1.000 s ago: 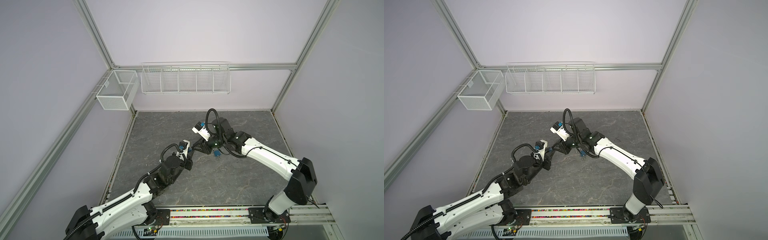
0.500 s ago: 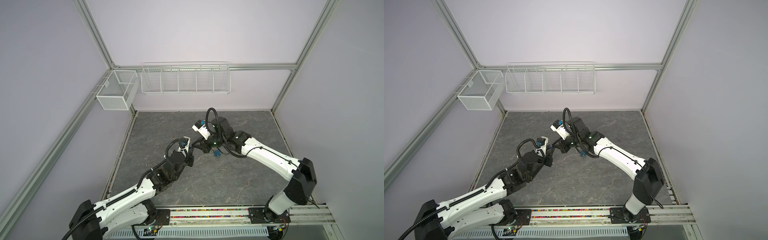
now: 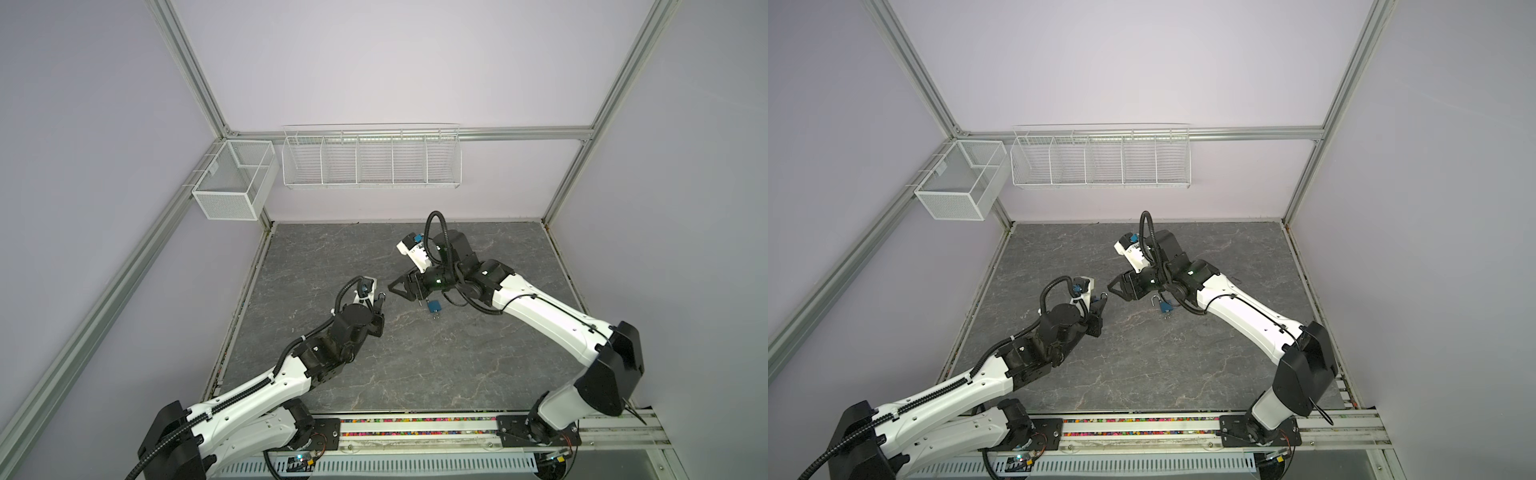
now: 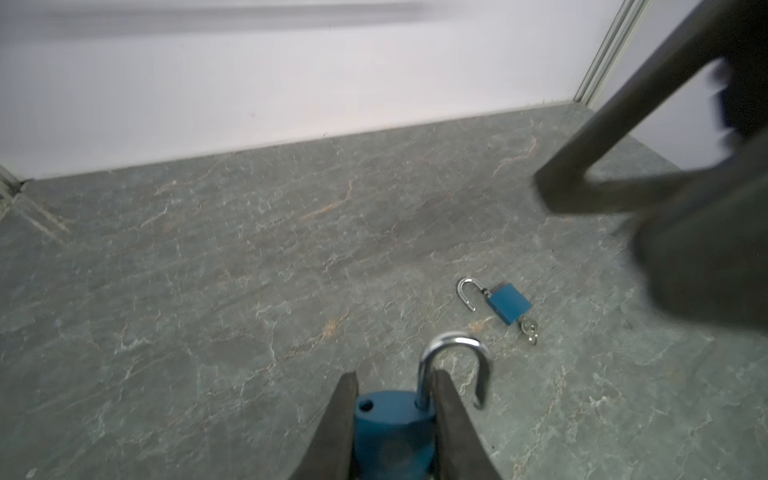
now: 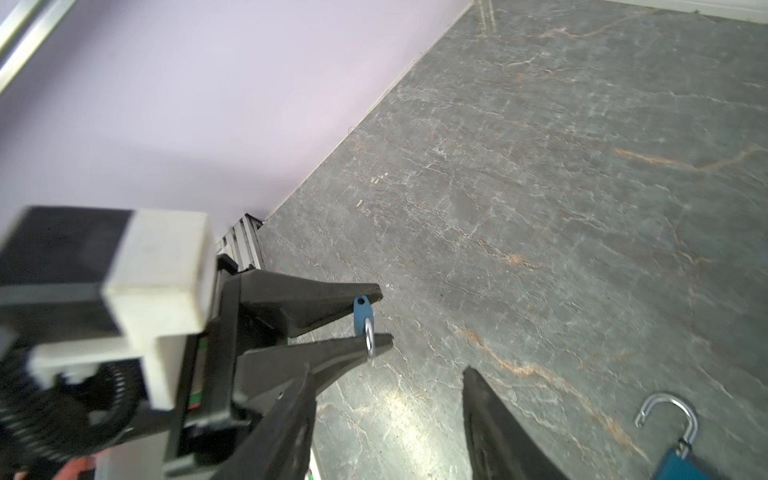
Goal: Unlock with the key
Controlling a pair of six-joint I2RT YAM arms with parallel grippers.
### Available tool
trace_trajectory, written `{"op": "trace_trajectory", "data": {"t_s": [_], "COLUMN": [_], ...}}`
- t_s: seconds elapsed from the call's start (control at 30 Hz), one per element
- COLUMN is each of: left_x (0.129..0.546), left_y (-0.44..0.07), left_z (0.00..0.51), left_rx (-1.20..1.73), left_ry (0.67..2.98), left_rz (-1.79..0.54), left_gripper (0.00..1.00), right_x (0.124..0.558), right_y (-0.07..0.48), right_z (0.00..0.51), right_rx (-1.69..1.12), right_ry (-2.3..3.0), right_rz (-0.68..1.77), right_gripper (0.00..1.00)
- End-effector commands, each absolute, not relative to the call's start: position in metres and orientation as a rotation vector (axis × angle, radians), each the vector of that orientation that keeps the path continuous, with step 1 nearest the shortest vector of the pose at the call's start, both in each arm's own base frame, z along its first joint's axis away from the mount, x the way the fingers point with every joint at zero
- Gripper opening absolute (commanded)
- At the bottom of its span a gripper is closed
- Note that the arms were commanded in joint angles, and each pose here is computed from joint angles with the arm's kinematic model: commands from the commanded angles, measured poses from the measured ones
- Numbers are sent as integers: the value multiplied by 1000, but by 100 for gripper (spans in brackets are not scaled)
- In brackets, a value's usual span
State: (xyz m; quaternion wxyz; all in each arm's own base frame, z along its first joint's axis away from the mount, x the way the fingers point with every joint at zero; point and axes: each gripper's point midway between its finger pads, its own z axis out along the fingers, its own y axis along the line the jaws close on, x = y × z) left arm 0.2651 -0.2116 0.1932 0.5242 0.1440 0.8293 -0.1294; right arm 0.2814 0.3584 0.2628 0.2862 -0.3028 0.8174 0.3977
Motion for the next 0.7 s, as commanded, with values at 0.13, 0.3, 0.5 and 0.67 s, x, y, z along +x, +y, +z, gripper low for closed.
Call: {"op": "trace_trajectory", "data": {"t_s": [0.13, 0.3, 0.5, 0.67], "left_x": [265, 271, 273, 274], "left_y": [-217, -214, -228, -234], "left_z": [127, 88, 45, 26], "left_rx": [307, 243, 257, 266], "left_ry": [2351, 2542, 2730, 2781], "left_rz": [-279, -119, -65, -46], "left_gripper": [0, 0, 0, 0], "right_x": [281, 279, 278, 278], "right_y": [312, 288, 266, 255], "right_z": [223, 190, 157, 144], "right_rx": [-536, -372, -239, -195], "right_ry": [2360, 2450, 2527, 2548], "right_rz": [1064, 992, 880, 853], "right_gripper": [63, 68, 75, 78]}}
